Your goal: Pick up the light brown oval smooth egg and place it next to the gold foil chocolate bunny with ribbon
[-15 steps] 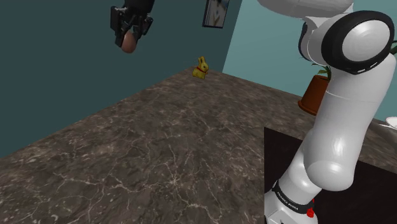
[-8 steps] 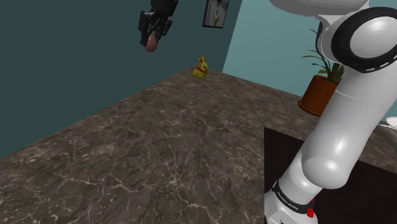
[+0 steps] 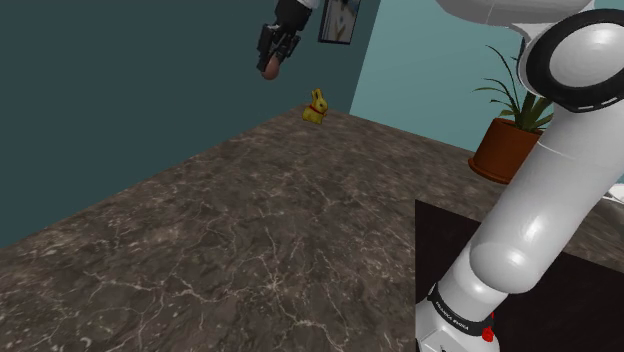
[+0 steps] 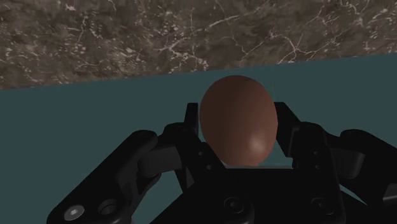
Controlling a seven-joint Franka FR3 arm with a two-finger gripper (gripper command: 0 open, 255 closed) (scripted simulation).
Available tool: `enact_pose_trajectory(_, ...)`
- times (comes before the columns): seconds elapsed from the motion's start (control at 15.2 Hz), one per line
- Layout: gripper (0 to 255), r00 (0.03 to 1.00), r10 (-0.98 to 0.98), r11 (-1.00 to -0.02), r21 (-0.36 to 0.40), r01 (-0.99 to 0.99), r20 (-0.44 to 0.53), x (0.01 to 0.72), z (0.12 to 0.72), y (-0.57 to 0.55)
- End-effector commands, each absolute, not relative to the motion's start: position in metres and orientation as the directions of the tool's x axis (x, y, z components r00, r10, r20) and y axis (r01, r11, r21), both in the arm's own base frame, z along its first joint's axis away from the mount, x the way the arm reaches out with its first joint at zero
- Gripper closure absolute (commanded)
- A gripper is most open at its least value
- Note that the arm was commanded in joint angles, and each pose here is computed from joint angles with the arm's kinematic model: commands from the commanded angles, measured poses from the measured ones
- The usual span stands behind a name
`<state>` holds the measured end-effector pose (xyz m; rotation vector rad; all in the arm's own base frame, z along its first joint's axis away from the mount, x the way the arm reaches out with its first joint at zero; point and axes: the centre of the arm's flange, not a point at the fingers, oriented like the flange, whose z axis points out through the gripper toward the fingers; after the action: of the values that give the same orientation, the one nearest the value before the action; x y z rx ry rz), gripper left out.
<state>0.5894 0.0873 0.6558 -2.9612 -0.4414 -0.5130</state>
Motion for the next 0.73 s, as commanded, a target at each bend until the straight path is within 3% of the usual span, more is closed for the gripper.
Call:
enact_pose_trajectory(0.0, 255, 0.9, 0.266, -0.952, -0.052, 0.302, 0.344, 0.59, 0.655, 0.059)
enact_pose_trajectory(0.66, 255, 0.9, 0.266, -0.952, -0.052, 0.302, 0.344, 0.595, 0.655, -0.073)
